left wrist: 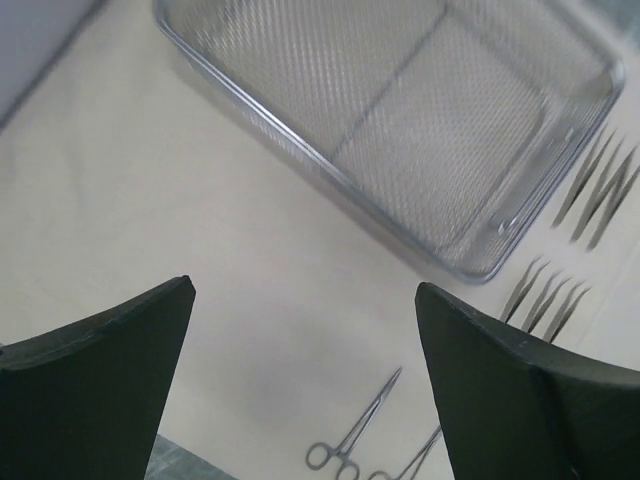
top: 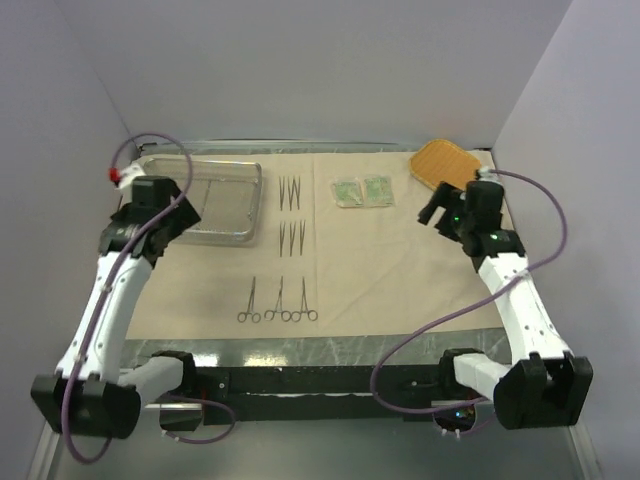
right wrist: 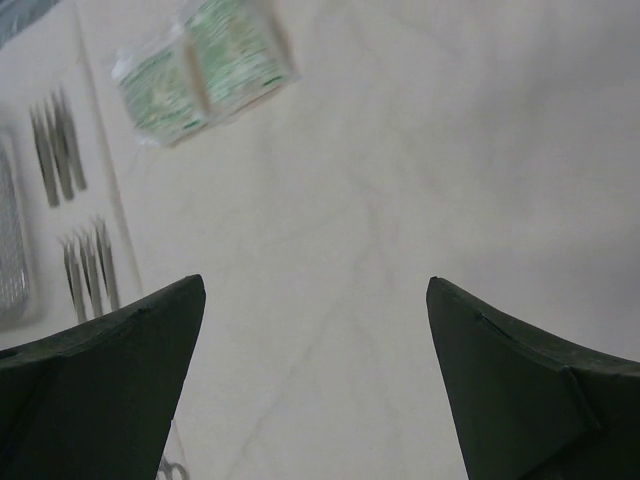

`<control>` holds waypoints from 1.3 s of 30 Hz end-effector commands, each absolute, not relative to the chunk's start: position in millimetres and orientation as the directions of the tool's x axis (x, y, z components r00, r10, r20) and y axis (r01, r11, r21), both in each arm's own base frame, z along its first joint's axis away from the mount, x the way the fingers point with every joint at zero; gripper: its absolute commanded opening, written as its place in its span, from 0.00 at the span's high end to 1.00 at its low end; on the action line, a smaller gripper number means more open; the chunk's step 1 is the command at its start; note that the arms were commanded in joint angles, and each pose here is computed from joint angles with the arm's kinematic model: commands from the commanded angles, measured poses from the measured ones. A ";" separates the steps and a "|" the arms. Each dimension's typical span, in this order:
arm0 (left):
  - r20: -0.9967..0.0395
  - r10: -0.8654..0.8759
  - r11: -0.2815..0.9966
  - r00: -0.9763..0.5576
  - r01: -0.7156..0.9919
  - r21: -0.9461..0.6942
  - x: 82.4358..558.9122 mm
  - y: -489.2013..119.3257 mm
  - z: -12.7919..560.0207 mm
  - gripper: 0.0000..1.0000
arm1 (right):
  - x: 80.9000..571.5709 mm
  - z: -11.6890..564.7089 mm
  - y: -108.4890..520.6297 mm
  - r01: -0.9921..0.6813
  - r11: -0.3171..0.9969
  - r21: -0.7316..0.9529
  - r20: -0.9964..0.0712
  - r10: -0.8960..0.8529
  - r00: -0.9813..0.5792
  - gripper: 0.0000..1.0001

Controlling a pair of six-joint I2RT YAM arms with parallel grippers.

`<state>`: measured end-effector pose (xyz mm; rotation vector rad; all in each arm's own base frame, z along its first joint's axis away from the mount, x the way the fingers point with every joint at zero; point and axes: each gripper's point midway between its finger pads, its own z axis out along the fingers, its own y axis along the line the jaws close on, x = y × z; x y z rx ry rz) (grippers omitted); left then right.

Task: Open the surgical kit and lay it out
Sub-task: Reset both arms

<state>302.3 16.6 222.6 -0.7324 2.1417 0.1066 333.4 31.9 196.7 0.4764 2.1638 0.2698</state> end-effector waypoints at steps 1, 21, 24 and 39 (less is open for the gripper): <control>-0.841 -0.484 0.772 -0.243 -0.572 -0.279 271.0 45.3 299.7 0.01 | 306.3 259.5 -20.4 0.362 0.850 0.382 -0.795 0.502 -0.341 0.00; -0.942 -0.334 0.784 0.036 -0.544 -0.299 199.8 61.7 434.9 0.01 | 207.3 385.0 -64.2 0.426 0.851 0.309 -0.948 0.312 0.063 0.00; -0.945 -0.327 0.790 0.027 -0.541 -0.289 201.2 59.7 427.2 0.01 | 205.0 381.8 -61.8 0.410 0.852 0.327 -0.943 0.322 0.083 0.00; -0.944 -0.324 0.786 0.056 -0.540 -0.302 189.8 63.4 428.6 0.01 | 201.3 378.5 -58.8 0.395 0.859 0.326 -0.943 0.323 0.077 0.00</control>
